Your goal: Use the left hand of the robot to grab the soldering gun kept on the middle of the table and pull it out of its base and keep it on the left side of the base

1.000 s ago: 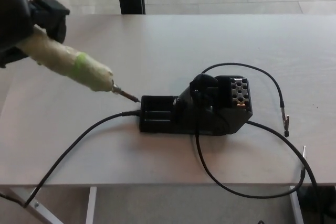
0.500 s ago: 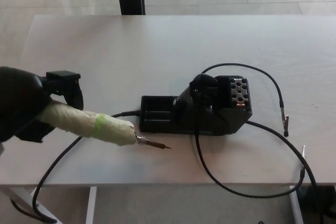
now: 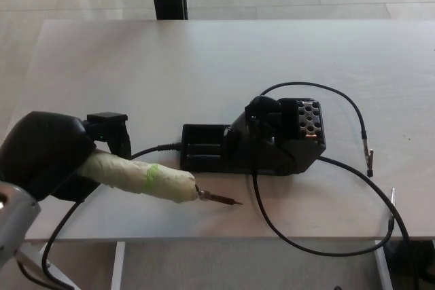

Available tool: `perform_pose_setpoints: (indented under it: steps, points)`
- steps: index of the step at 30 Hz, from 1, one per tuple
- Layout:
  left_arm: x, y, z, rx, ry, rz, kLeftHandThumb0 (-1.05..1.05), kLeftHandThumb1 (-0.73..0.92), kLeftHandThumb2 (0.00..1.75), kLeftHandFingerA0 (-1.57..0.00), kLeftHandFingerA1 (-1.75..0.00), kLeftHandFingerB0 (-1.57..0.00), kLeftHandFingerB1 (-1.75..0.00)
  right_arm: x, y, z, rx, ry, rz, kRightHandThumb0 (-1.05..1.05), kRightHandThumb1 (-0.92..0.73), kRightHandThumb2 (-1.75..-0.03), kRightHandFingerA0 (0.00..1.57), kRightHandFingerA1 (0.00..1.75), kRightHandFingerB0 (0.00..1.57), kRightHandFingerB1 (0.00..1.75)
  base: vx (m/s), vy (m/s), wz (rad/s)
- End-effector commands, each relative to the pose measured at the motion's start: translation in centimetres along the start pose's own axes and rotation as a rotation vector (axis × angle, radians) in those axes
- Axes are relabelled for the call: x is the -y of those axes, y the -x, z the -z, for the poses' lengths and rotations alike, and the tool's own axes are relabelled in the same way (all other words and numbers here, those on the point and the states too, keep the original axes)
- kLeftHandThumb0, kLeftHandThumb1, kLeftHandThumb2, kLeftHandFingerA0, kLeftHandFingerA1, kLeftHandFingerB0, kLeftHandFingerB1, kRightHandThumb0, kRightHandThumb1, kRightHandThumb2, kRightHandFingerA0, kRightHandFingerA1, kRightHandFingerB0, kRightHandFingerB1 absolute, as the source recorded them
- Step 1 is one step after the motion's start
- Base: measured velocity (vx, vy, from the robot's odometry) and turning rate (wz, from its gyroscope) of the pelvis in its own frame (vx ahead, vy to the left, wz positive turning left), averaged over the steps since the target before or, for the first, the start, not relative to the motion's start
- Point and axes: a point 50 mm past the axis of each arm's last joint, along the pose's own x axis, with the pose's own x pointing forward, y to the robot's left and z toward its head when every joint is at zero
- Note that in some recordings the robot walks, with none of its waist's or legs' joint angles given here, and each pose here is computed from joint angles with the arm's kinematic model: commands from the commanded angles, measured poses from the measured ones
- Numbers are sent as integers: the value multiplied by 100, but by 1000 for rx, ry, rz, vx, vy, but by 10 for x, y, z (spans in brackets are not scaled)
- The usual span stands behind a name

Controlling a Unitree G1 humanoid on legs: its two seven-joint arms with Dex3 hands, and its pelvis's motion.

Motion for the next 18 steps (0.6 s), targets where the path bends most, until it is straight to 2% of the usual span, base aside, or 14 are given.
perform_pose_setpoints:
  steps: [1,2,3,4,5,7,8,18]
  points:
    - [-3,-4,16,-193,-258,285,-40,60,58,-11,-49,-10,-31,5,1,-2,0,-20,17,-47,-75,-63,69,57,50,46,0,0,0]
    - [-5,-4,17,-235,-295,351,-45,62,59,0,-27,0,-23,4,1,-2,-1,-17,18,-47,-75,-63,70,58,51,46,0,0,0]
    - [-6,-5,17,-248,-310,375,-50,53,74,0,-1,-4,-4,4,0,-1,-5,-8,24,-48,-74,-63,72,56,51,45,0,0,0]
    - [-8,-5,17,-255,-336,402,-56,56,76,0,0,0,0,5,0,-1,-6,-7,26,-47,-75,-63,72,57,50,46,0,0,0]
    - [-11,-5,16,-259,-371,436,-65,36,71,0,-19,0,0,5,1,-1,-3,-12,25,-47,-74,-63,73,57,50,46,0,0,0]
    - [-14,-4,16,-256,-398,453,-68,39,72,0,-19,0,0,5,1,-2,2,2,23,-47,-75,-63,71,57,50,46,0,0,0]
    - [-15,-4,16,-262,-400,458,-62,54,73,0,0,0,0,5,1,-2,3,0,22,-47,-75,-63,71,58,49,46,0,0,0]
    - [-26,-4,20,-319,-382,516,-70,53,73,0,0,0,0,6,1,-2,4,-11,22,-48,-75,-62,72,59,48,44,0,0,0]
